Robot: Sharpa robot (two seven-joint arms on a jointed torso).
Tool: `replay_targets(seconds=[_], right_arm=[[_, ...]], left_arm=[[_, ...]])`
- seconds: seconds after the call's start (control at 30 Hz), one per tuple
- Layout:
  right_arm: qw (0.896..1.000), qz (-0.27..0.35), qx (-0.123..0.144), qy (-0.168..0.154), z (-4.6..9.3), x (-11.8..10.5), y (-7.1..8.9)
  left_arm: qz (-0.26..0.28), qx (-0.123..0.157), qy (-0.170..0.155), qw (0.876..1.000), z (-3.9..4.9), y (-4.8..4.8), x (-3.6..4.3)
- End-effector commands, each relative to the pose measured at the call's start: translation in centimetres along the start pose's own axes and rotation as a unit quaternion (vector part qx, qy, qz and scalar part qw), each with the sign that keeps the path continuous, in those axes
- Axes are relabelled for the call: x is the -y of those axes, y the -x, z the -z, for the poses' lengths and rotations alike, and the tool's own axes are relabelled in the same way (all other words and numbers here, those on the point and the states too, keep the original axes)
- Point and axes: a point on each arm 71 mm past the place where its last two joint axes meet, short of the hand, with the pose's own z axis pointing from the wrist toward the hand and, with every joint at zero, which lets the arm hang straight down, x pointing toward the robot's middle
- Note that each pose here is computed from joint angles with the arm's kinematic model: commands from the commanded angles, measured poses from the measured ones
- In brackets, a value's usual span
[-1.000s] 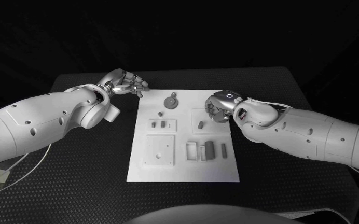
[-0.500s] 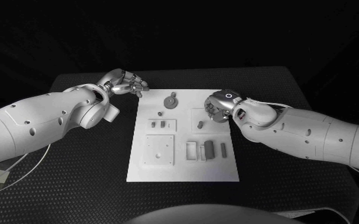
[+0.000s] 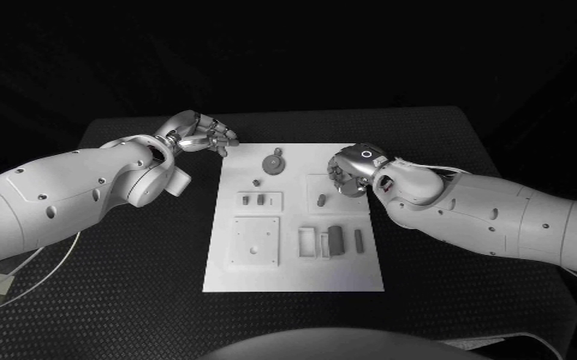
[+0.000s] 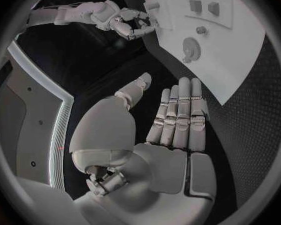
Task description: Assemble the parts on the task board
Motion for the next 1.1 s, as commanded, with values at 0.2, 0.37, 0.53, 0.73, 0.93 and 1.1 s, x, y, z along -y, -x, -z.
replay_targets(seconds=[0.2, 0.37, 0.53, 0.73, 0.93, 1.1], right_arm=[[1.0, 0.008, 0.01, 0.005, 0.12, -0.25, 0.08], [1.0, 0.008, 0.014, 0.005, 0.2, -0.25, 0.16], [1.0, 0.009, 0.015, 0.004, 0.4, -0.2, 0.24], [1.0, 0.005, 0.016, 0.0, 0.62, 0.04, 0.47], [1.0, -0.002, 0.018, -0.001, 0.65, 0.07, 0.74], [1.0, -0.003, 0.02, -0.003, 0.63, 0.16, 0.91]], left_arm=[[0.001, -0.007, -0.005, 1.0, -0.06, -0.19, 0.18], [0.001, -0.006, -0.005, 1.0, -0.04, -0.13, 0.14], [0.001, -0.006, -0.005, 1.0, -0.03, -0.11, 0.13], [0.0, -0.005, -0.004, 1.0, -0.04, -0.03, 0.08], [0.001, -0.007, -0.002, 1.0, -0.07, 0.02, -0.01], [0.0, -0.004, -0.001, 1.0, -0.11, 0.18, -0.11]])
